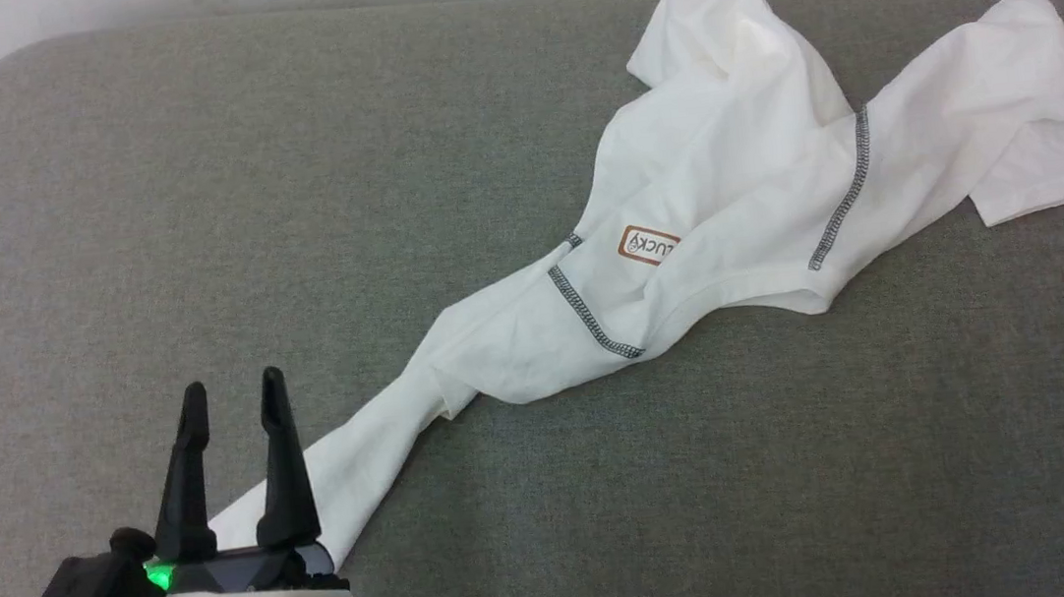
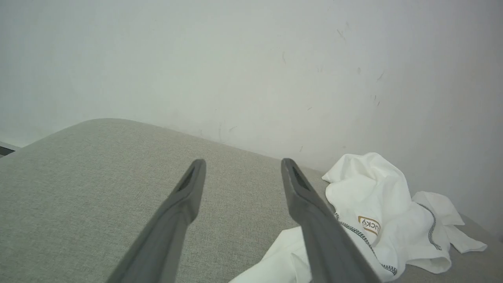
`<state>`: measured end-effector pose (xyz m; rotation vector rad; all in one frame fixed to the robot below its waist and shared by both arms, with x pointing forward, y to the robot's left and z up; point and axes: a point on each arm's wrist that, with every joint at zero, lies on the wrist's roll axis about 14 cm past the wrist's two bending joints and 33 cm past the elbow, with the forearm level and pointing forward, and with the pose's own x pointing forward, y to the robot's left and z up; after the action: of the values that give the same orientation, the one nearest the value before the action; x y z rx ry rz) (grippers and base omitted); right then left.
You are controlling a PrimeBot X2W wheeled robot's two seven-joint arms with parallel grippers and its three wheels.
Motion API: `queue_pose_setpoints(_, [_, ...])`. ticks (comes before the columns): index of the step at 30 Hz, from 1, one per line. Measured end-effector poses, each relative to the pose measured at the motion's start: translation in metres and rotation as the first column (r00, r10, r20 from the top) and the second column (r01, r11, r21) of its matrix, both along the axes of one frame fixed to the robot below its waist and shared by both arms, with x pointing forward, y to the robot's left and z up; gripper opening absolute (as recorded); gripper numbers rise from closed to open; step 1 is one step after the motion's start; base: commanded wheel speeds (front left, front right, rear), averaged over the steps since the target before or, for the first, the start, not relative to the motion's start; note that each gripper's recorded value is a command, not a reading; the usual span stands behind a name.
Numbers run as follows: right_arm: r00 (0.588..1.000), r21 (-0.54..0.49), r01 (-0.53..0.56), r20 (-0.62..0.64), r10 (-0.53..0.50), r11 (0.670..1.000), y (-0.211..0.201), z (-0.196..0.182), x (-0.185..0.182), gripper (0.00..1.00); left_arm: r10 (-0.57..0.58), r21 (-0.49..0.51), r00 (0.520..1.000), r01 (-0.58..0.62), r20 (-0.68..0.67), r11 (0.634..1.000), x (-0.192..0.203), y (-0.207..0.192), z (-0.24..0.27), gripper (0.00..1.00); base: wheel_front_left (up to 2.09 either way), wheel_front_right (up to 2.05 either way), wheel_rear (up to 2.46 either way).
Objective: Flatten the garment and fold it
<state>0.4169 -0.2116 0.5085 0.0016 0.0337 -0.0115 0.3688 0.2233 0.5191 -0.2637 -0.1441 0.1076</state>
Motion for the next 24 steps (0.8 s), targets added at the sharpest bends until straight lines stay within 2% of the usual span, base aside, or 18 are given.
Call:
queue_pose_setpoints(4, [1.0, 0.021, 0.016, -0.022, -0.015, 1.0, -0.005, -0.015, -0.012, 1.0, -0.057, 0.019, 0.998, 0.057, -0.023, 0.998, 0.007, -0.012, -0.008, 1.0, 0.0, 0.0, 0.0])
queue_pose_setpoints(8, [0.999, 0.017, 0.016, -0.028, -0.016, 1.0, -0.005, -0.022, -0.01, 1.0, -0.168, 0.098, 0.985, 0.17, -0.033, 0.98, 0.038, -0.028, -0.001, 1.0, 0.0, 0.0, 0.0])
queue_pose_setpoints(14, [1.0, 0.014, 0.003, -0.028, -0.002, 1.0, 0.0, -0.026, 0.005, 1.0, -0.362, 0.199, 0.925, 0.379, -0.118, 0.904, 0.095, -0.072, 0.01, 1.0, 0.0, 0.0, 0.0])
queue_pose_setpoints(19, [0.998, 0.01, -0.004, -0.064, 0.004, 1.0, 0.003, -0.04, 0.012, 1.0, -0.468, 0.18, 0.856, 0.507, -0.217, 0.843, 0.133, -0.107, 0.001, 1.0, 0.0, 0.0, 0.0])
queue_pose_setpoints(24, [0.996, 0.01, -0.005, -0.093, 0.006, 1.0, 0.004, -0.051, 0.018, 1.0, -0.502, 0.116, 0.796, 0.565, -0.338, 0.817, 0.159, -0.124, -0.027, 1.0, 0.0, 0.0, 0.0])
